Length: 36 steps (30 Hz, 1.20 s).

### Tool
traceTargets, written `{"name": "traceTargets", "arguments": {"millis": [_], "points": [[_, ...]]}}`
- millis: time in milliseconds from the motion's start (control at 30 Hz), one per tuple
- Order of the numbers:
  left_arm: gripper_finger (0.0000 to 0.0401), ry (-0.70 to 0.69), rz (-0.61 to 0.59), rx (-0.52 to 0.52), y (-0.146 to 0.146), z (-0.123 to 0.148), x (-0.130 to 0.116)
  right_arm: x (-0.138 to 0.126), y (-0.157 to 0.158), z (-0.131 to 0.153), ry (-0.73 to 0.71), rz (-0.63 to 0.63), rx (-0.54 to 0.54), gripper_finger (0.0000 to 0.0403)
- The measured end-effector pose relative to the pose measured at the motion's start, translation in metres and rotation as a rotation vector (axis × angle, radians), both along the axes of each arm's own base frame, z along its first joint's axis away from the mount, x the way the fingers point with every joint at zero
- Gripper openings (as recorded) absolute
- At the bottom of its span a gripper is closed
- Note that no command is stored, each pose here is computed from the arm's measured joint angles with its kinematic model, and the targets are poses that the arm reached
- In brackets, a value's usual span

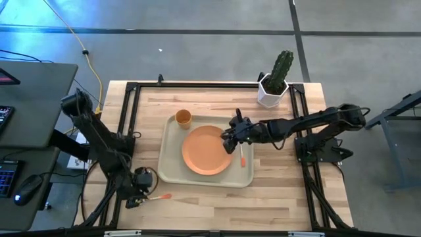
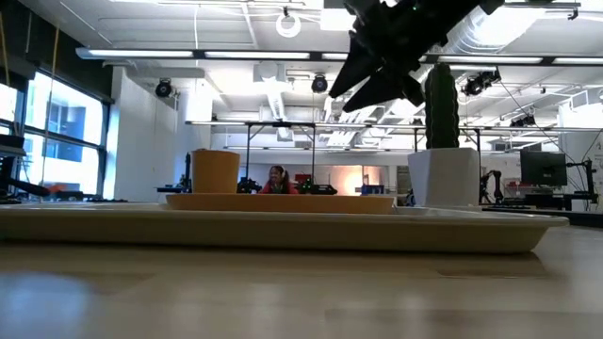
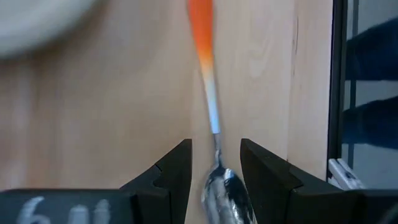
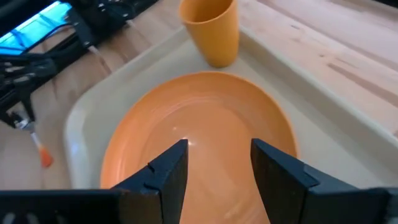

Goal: Pick and place plate/cup/fork/spoon on tray
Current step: Put the orange spoon on the serving tray to the left of the orange fork

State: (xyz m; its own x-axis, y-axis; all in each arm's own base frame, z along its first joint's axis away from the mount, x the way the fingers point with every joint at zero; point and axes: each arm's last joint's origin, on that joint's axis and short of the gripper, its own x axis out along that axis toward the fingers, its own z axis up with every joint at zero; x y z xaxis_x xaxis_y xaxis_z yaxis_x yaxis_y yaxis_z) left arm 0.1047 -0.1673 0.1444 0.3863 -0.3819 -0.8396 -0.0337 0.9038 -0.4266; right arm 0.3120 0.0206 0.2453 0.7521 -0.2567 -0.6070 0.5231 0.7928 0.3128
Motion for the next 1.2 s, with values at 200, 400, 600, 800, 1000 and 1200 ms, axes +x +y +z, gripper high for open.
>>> {"name": "traceTargets", "arguments": {"millis": [200, 400, 600, 800, 1000, 1200], "points": [[0.0126, -0.022, -0.047, 0.027, -0.023, -0.014, 0.003, -0.001, 0.017, 0.000, -0.008, 0.049, 0.005, 0.0165], [0.0112, 0.000, -0.023, 0.144, -0.034, -0.031, 0.008, -0.002, 0.027, 0.001, -0.019, 0.057, 0.029, 0.0165], [0.0050, 0.028, -0.038, 0.240, -0.038, -0.033, 0.010, -0.004, 0.040, 0.001, -0.024, 0.092, 0.038, 0.0165], [0.0010, 0.022, -0.080, 0.249, -0.035, -0.025, 0.011, -0.005, 0.046, 0.001, -0.035, 0.089, 0.066, 0.0165], [0.0004, -0.019, -0.348, 0.458, -0.042, 0.014, 0.019, 0.002, 0.047, 0.010, -0.171, 0.072, 0.219, 0.0165], [0.0003, -0.153, -0.644, 0.715, -0.045, 0.072, 0.046, 0.011, 0.050, 0.029, -0.366, 0.154, 0.256, 0.0165]]}}
